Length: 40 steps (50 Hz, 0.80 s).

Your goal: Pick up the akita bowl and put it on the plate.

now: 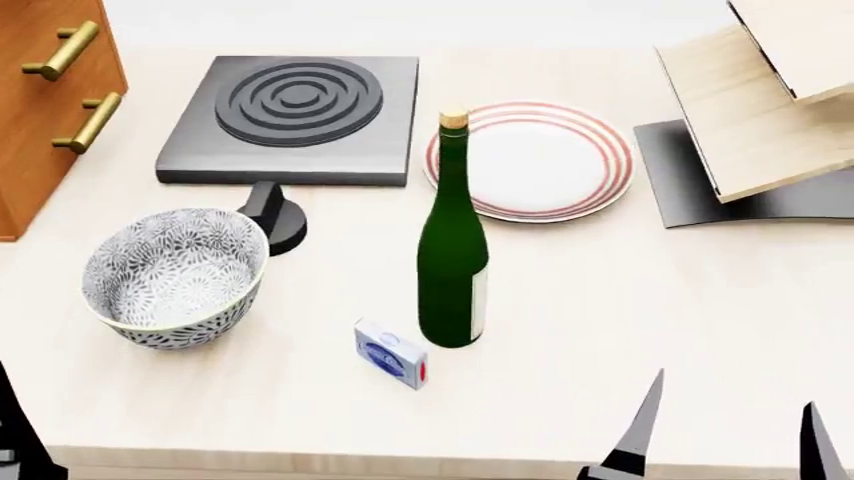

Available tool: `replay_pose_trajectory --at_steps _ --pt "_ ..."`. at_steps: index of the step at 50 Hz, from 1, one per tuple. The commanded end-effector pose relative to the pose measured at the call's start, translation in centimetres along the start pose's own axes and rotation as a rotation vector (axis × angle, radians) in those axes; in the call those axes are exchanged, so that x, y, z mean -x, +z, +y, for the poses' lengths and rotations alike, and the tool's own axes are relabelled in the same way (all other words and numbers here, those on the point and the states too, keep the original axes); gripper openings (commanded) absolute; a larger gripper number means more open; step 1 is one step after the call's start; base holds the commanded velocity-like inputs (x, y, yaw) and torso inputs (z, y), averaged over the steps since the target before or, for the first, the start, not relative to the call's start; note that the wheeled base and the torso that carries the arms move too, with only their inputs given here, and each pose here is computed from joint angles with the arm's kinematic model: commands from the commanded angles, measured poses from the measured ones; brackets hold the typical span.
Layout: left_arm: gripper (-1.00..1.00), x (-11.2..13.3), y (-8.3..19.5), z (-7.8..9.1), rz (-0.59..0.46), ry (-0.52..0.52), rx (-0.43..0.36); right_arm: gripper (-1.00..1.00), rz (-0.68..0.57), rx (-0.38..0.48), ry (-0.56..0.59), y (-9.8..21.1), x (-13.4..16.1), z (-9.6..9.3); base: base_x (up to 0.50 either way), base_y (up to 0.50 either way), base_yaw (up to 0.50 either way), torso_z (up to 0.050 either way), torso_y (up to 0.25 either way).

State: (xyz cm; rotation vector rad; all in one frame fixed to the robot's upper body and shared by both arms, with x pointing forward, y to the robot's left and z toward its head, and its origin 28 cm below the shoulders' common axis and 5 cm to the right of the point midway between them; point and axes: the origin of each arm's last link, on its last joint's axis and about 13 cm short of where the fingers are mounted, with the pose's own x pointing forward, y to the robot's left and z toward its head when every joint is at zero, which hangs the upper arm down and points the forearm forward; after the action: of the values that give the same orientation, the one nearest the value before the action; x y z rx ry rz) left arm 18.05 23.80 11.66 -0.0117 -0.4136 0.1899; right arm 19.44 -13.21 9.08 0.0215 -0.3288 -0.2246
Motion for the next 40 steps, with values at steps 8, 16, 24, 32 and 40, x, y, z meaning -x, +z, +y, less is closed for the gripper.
replay_pose_trajectory --at_steps 8,16,24,32,40 --pt "1.0 0.16 -0.12 -0.13 0.001 -0.01 0.003 1.0 0.01 -0.007 0.013 -0.24 0.05 0.14 0.0 -0.2 0.0 0.0 0.0" --pt "1.0 0.18 -0.09 -0.13 0.001 -0.009 0.005 1.0 0.011 -0.008 0.018 -0.22 0.05 0.2 0.0 -0.2 0.0 0.0 0.0" --pt "1.0 0.24 -0.25 -0.12 0.005 -0.01 0.006 1.0 0.018 -0.005 0.025 -0.5 0.09 0.32 0.0 -0.2 0.0 0.0 0.0" --pt "1.0 0.21 -0.23 -0.1 0.002 -0.01 0.008 1.0 0.019 -0.004 0.034 -0.59 0.15 0.45 0.0 -0.2 0.0 0.0 0.0" --pt "1.0 0.21 -0.24 -0.11 0.003 -0.011 0.01 1.0 0.02 -0.003 0.045 -0.59 0.23 0.6 0.0 -0.2 0.0 0.0 0.0"
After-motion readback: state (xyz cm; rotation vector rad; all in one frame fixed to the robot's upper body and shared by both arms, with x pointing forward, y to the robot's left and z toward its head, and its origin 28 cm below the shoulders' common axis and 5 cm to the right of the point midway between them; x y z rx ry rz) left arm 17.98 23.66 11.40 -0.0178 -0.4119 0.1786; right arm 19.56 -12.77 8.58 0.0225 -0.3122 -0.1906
